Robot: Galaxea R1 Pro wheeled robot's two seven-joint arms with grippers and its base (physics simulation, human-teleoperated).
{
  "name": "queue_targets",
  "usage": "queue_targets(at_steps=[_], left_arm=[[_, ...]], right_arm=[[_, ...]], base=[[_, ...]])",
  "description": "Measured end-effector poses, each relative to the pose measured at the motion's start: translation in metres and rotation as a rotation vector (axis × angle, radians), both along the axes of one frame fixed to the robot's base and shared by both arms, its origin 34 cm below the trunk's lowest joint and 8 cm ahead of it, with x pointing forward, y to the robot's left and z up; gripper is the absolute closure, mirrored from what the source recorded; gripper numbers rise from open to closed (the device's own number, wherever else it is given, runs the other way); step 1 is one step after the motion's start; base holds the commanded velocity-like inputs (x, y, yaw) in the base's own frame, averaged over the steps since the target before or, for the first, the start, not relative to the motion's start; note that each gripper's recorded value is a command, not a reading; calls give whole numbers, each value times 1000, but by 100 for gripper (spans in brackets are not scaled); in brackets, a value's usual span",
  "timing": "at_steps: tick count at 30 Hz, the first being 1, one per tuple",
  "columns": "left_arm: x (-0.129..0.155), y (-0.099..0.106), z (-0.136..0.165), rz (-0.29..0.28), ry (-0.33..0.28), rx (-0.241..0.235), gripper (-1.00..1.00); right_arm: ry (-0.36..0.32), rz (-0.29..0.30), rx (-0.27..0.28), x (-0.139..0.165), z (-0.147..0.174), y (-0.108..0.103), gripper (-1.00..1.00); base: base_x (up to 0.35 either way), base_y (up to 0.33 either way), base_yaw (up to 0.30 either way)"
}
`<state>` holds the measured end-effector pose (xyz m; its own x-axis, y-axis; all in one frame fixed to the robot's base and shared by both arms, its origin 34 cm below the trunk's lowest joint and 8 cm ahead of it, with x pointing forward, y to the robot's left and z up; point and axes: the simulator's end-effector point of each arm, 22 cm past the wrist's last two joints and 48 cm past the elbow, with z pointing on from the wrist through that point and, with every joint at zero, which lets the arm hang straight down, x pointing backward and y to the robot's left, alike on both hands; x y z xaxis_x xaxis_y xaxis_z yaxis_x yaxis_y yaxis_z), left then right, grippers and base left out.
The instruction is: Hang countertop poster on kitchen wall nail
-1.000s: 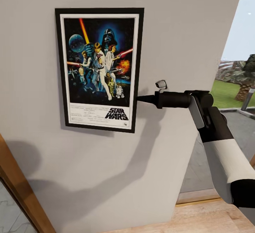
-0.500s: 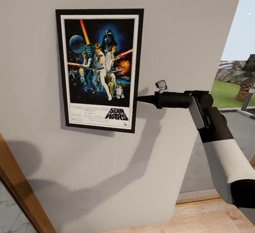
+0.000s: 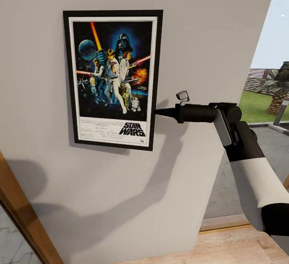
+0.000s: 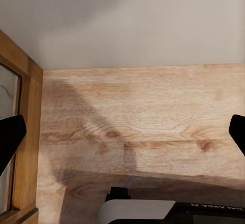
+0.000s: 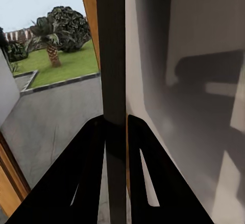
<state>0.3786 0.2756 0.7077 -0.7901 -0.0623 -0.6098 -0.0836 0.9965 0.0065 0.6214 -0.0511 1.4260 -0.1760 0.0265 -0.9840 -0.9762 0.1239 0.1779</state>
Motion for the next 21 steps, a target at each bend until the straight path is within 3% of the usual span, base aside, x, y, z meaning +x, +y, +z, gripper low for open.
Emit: queue_targets(at_steps=[21], left_arm=[[6,-1,6,-2,-21,-1,-100]], right_arm=[[29,12,14,-3,-7,-1,100]], base=[[0,0,0]])
